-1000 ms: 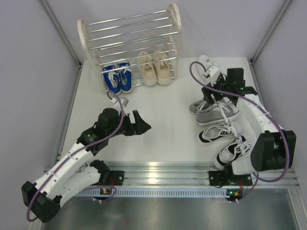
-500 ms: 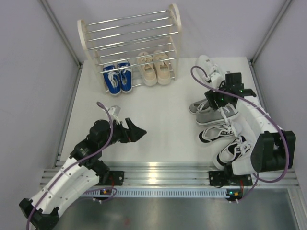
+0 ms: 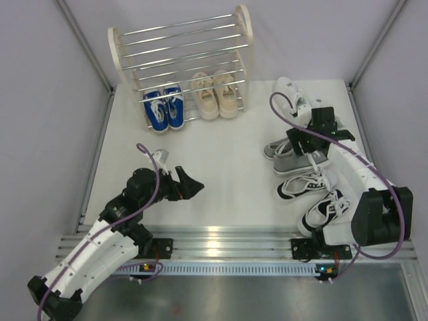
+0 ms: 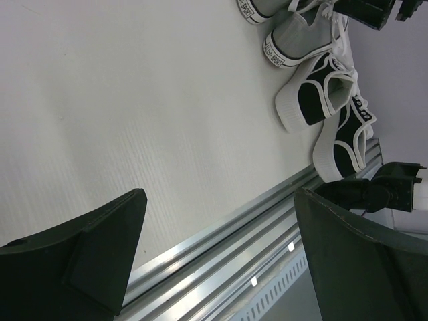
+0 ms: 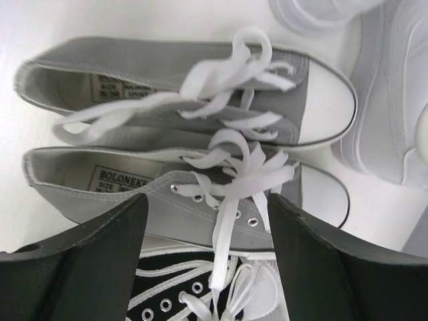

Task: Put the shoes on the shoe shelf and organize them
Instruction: Pick up the shoe at the center of the board.

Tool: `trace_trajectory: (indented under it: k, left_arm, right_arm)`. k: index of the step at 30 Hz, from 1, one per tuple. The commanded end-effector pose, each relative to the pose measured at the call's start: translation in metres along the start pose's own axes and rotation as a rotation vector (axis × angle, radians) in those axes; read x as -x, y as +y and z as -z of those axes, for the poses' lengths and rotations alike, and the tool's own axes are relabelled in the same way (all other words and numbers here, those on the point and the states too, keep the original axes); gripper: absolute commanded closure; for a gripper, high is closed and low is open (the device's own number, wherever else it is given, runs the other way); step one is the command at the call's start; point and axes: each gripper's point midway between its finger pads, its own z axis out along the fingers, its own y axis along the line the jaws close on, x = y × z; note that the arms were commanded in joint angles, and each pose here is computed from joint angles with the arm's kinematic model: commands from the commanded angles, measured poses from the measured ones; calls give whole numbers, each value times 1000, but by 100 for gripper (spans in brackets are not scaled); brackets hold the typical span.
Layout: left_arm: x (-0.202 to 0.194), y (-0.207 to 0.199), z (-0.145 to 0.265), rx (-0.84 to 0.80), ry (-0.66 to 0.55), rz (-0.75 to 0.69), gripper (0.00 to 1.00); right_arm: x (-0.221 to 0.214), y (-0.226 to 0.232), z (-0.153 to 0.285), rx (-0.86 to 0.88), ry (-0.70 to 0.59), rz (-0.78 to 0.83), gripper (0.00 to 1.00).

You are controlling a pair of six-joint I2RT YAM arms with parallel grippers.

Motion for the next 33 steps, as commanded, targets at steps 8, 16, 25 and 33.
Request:
trace_trajectory:
  k: [8,16,25,33]
  left_arm:
    - [7,-8,-6,-19,-6,16,2]
    - [0,-4,-4,-21,-2,38,2]
    - [-2,-2,-2,-26,-11,50,2]
    - [-3,-4,-1,-37,-9,48,2]
  right_arm:
    - [110,-1,14,67,-236,45,29]
    - [101,25,-10,108,-117,316,25]
    - [83,12,-38,84,-19,497,28]
    - [71,12,-67,104,33,551,40]
